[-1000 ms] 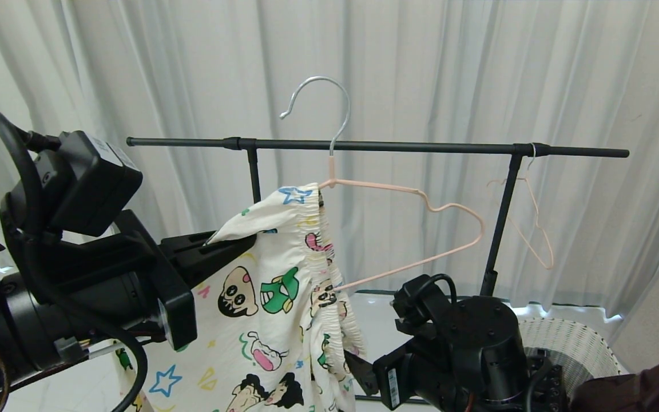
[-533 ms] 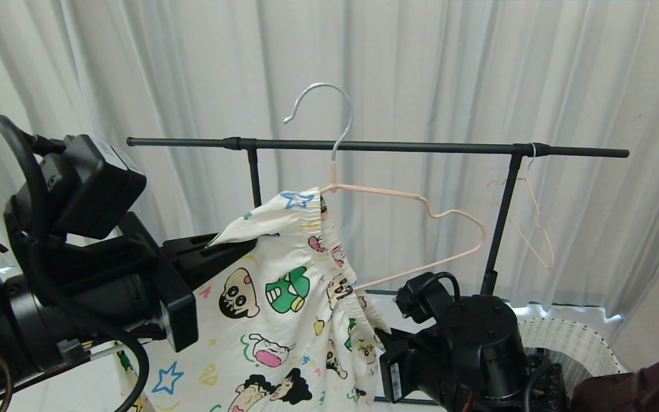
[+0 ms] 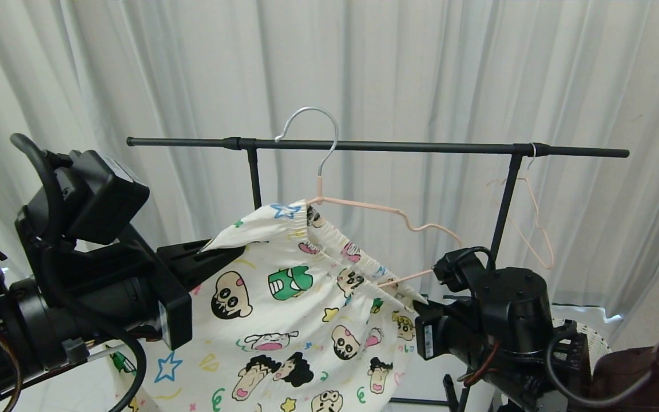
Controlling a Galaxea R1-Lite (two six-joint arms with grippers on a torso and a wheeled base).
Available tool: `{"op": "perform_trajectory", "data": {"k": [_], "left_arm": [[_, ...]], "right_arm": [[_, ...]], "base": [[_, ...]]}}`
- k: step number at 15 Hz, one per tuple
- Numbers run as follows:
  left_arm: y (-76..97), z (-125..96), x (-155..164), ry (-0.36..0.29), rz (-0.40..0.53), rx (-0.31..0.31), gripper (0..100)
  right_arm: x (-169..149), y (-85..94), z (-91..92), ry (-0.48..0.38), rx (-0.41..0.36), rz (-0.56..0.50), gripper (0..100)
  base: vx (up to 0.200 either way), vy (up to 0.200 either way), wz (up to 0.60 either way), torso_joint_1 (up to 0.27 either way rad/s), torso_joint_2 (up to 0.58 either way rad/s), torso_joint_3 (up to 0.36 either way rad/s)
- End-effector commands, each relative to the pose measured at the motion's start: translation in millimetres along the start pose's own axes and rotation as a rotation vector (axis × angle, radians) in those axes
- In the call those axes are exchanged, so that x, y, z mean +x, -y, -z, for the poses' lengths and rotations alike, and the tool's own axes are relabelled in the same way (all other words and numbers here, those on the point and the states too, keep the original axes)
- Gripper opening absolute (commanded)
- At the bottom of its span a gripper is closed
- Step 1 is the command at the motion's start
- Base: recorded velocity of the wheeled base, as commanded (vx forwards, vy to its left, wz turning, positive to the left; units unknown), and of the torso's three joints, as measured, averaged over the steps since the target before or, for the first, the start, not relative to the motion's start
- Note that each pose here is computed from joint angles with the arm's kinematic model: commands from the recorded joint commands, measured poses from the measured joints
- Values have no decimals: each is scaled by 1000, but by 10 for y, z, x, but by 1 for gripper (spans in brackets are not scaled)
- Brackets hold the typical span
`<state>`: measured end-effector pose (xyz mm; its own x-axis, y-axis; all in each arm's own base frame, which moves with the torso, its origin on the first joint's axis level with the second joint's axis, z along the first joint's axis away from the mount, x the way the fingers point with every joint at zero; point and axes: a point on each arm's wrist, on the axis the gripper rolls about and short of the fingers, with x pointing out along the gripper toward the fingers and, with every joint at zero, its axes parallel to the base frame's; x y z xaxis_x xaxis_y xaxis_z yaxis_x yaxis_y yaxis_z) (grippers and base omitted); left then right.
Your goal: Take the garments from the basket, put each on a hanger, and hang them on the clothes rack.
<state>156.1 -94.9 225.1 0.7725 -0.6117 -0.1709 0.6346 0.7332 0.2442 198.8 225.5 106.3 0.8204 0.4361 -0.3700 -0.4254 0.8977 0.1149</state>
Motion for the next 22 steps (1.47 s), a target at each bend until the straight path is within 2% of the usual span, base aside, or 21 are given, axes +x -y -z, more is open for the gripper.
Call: {"op": "perform_trajectory", "data": {"k": [1, 3, 6, 16, 20, 22], "left_arm": [[-19, 17, -16, -3, -14, -2, 0], [-18, 50, -53, -7, -20, 2, 0], [-26, 202, -102, -53, -37, 56, 0], [-68, 345, -129, -106, -67, 41, 0], [-10, 528, -139, -173, -38, 108, 0], [4, 616, -96, -217, -24, 119, 0]], "right_arm": [[9, 135, -63, 15, 4, 37, 0], [33, 241, -96, 20, 6, 67, 0], [27, 332, -149, 35, 11, 91, 0], [22, 395, -180, 37, 18, 78, 0], [-12, 474, -256, 53, -2, 57, 0], [-82, 471, -326, 73, -21, 21, 0]], "base": [[0, 0, 0, 0, 0, 0], [0, 0, 0, 0, 0, 0], [0, 0, 0, 0, 0, 0], [0, 0, 0, 0, 0, 0], [0, 0, 0, 0, 0, 0], [0, 0, 0, 0, 0, 0]]}}
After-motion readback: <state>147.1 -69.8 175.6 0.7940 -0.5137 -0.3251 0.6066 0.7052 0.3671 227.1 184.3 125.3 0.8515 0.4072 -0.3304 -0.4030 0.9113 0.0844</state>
